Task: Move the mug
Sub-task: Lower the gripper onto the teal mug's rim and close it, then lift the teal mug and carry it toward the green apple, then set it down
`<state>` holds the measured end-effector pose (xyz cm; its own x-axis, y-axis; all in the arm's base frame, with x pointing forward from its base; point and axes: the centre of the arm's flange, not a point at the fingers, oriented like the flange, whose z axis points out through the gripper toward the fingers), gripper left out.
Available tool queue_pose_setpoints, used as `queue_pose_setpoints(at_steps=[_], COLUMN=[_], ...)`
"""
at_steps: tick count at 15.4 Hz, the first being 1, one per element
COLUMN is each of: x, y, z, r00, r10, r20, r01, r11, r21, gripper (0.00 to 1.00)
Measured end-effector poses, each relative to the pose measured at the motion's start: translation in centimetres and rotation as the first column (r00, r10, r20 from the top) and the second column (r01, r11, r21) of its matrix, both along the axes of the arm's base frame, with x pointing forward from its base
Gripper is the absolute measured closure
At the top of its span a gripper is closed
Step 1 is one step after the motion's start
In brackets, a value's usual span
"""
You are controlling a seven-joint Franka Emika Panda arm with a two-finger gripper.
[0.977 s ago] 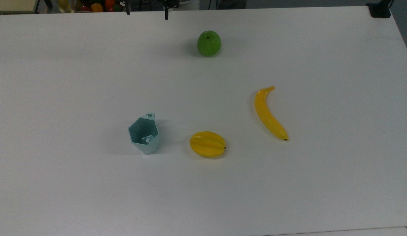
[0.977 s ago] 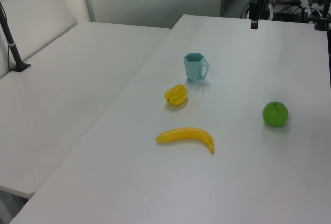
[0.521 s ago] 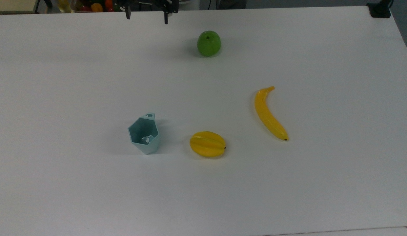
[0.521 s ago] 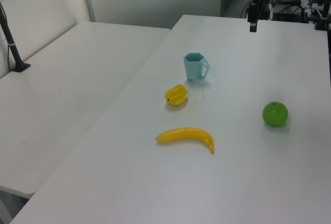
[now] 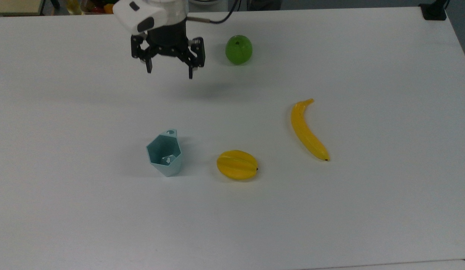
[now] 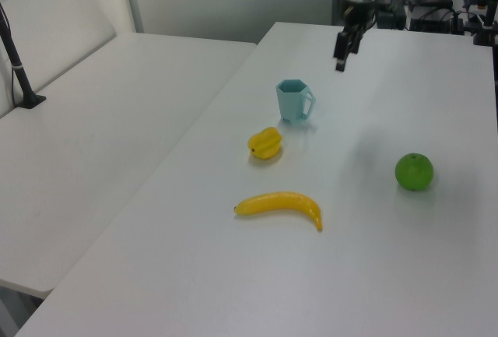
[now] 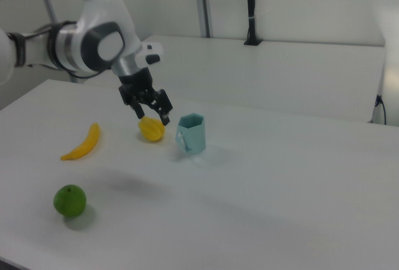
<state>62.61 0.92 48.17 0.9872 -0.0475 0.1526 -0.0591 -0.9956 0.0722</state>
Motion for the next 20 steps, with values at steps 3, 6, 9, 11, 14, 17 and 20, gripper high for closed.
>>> queue_pose_setpoints(at_steps=[3,6,9,11,14,17,20], x=[2.7,4.4,5.3,5.7,6.2,6.3,6.3], y=[0.3,0.6,0.7,0.8,0.9,0.9,1.0], z=[-4.7,-8.9,-11.8,-13.1,-13.9,-14.2,-13.6], r00=[0.997,0.994,0.991,0.990,0.986,0.985,0.984], r10=[-0.039,-0.048,-0.043,-0.032,-0.026,-0.025,-0.023], r20=[0.066,0.100,0.126,0.138,0.164,0.170,0.178], r01=[0.038,0.045,0.041,0.031,0.024,0.023,0.020], r11=[0.999,0.999,0.999,0.999,1.000,1.000,1.000], r21=[0.017,0.027,0.022,0.014,0.016,0.017,0.016], gripper=[0.00,0.03,0.04,0.21,0.57,0.74,0.77])
